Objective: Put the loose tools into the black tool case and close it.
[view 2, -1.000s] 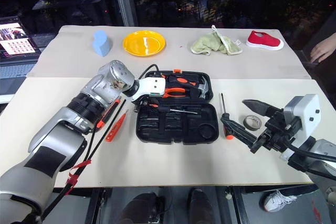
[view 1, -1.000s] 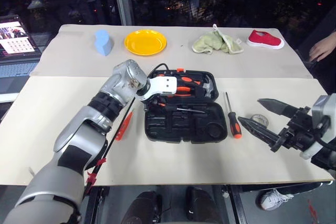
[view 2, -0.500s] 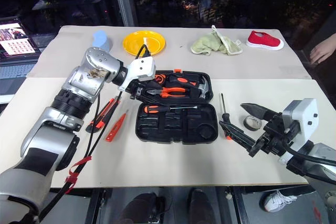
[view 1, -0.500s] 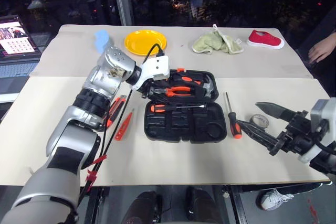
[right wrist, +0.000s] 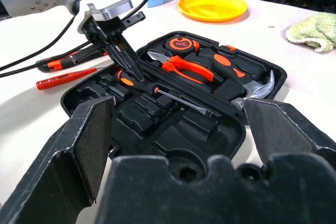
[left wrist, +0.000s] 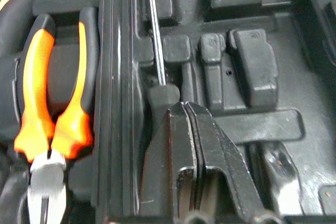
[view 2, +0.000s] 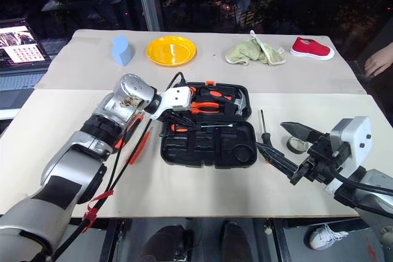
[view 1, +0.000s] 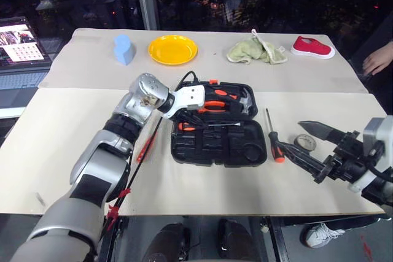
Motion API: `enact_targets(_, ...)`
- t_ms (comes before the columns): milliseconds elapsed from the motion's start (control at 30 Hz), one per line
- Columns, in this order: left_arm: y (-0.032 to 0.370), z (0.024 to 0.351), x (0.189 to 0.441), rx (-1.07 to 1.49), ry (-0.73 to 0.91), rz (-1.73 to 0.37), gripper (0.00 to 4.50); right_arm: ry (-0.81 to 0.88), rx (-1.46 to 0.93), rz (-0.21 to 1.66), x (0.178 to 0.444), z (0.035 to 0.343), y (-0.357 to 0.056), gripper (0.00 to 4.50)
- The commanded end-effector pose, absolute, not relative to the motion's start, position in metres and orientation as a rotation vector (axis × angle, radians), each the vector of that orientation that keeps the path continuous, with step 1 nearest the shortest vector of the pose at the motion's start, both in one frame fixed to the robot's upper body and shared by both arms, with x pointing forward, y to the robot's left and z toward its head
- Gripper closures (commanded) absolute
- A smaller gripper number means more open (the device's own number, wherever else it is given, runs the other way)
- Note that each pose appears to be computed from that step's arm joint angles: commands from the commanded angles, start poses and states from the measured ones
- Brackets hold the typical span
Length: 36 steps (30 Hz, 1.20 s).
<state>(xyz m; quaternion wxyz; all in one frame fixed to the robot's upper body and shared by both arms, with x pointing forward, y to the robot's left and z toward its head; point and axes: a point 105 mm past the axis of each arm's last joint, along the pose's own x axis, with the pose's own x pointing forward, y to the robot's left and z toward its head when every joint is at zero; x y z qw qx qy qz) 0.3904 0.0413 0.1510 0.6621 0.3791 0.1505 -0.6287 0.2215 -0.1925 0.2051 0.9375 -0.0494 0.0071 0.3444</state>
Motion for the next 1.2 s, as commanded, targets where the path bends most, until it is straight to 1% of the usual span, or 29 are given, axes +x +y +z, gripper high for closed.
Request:
enact_targets(33,0.034,0.169,0.396,0.883,0.283,-1.399,4.44,-0.035,-0.129,0.707,0.219,0.214,-0.19,0.0)
enact_targets(433,0.036,0.144,0.396,1.002,0.314,-1.406,4.44,-0.035,-0.126,0.71,0.22,0.214,-0.191,0.0)
enact_targets(633,0.029,0.129,0.395,1.081,0.299,-1.413,4.44,-0.029,-0.127,0.704,0.22,0.21,-0.192,0.0)
enact_targets(800,0.025,0.13,0.394,1.06,0.281,-1.42,4.44,-0.022,-0.129,0.689,0.22,0.206,-0.194,0.0)
enact_targets(900,0.027,0.138,0.396,0.993,0.263,-1.406,4.44,-0.013,-0.135,0.678,0.219,0.204,-0.195,0.0)
enact_targets(1000,0.03,0.157,0.399,0.849,0.209,-1.387,4.44,-0.009,-0.127,0.654,0.219,0.201,-0.199,0.0)
enact_targets(1067,0.034,0.172,0.398,0.731,0.18,-1.383,4.44,0.004,-0.126,0.629,0.22,0.198,-0.204,0.0)
enact_targets(1133,0.046,0.194,0.393,0.581,0.136,-1.397,4.44,0.021,-0.14,0.554,0.224,0.192,-0.214,0.0)
enact_targets(1200,0.06,0.205,0.385,0.47,0.14,-1.403,3.94,0.034,-0.149,0.47,0.228,0.188,-0.227,0.0)
